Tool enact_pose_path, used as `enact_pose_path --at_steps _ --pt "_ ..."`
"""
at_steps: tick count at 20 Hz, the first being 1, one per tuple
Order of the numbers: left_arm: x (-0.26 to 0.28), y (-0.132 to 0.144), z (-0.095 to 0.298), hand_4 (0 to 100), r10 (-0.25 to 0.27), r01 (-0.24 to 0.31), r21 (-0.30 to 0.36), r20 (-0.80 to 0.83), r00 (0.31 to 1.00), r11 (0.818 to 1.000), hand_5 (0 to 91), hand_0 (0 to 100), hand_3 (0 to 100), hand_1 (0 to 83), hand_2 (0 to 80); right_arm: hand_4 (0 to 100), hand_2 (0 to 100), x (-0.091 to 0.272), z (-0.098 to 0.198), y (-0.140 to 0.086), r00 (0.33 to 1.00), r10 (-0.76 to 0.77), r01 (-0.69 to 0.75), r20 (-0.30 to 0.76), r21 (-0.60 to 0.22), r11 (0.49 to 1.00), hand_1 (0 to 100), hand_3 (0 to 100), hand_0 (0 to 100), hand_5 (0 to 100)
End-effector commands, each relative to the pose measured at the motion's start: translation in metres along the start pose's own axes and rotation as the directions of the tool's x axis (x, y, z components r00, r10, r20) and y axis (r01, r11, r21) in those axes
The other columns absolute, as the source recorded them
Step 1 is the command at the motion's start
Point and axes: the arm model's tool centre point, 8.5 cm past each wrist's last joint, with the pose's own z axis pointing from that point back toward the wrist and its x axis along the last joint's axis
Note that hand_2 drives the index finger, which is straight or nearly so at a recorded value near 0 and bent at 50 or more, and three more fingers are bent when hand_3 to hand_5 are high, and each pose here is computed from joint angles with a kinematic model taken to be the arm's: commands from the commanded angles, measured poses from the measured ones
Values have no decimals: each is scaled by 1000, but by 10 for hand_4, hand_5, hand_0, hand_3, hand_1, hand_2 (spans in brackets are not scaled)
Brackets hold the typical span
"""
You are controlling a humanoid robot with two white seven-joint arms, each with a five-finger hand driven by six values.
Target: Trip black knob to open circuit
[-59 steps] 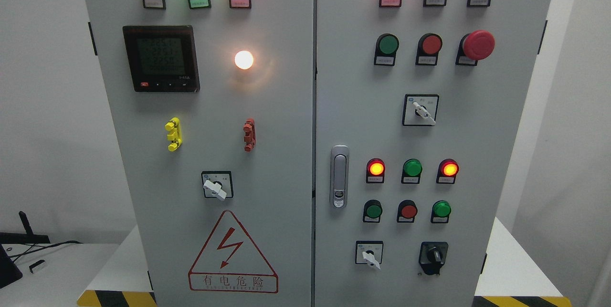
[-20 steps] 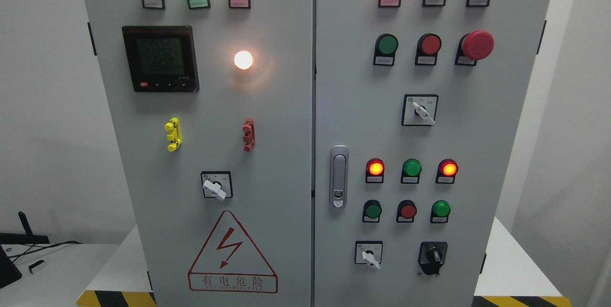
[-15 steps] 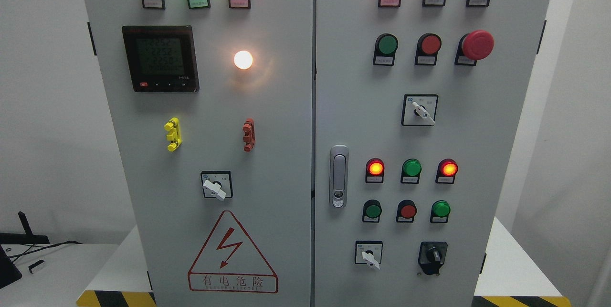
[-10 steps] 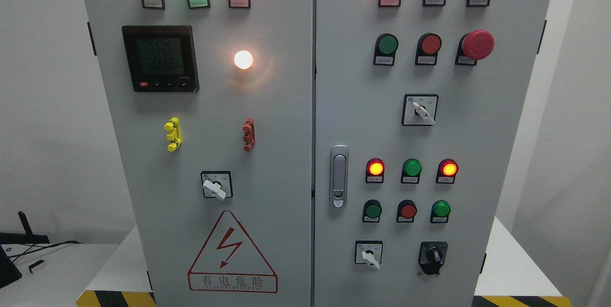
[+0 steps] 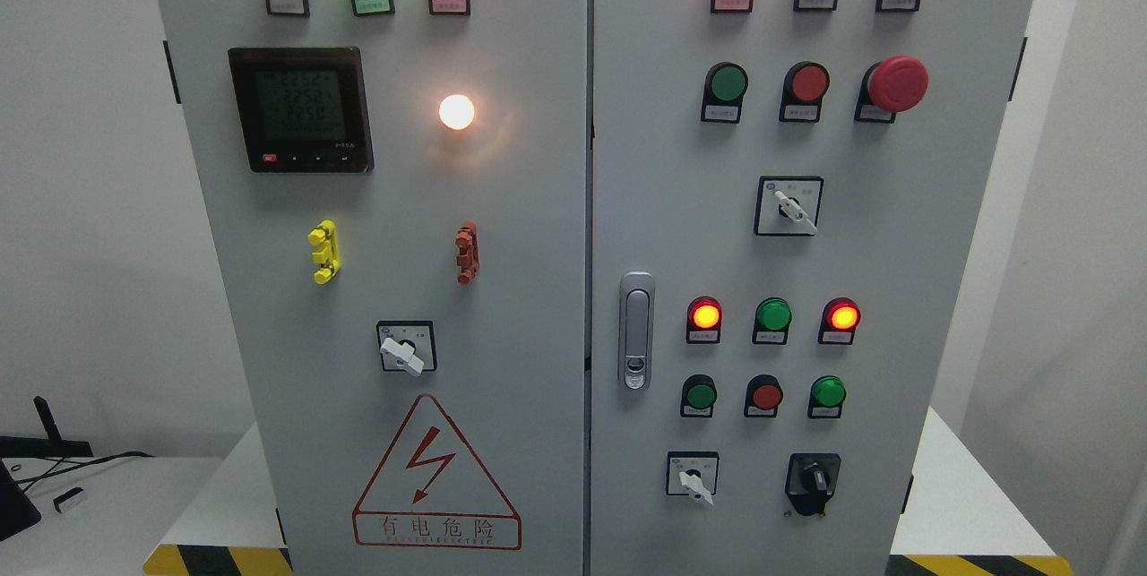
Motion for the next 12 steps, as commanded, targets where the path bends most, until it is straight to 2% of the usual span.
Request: enact_pose_path --at_steps 1,4,8,12 --pt "0 0 0 0 -30 30 -5 1 1000 1000 0 120 0 389 0 1000 284 14 -15 37 999 -7 4 47 80 997 596 1000 251 918" --pt "0 0 0 0 -30 30 -5 1 1000 1000 0 120 0 389 0 1000 328 8 -14 43 999 29 -32 33 84 996 650 1000 245 930" --pt "0 0 0 0 -30 30 -5 1 1000 1000 0 120 0 389 0 1000 388 4 -15 44 998 54 -56 24 72 996 659 1000 254 941" --pt "0 0 0 0 -30 30 -5 1 1000 1000 0 120 0 389 0 1000 398 -5 -15 48 999 47 -47 -1 77 996 665 1000 246 943"
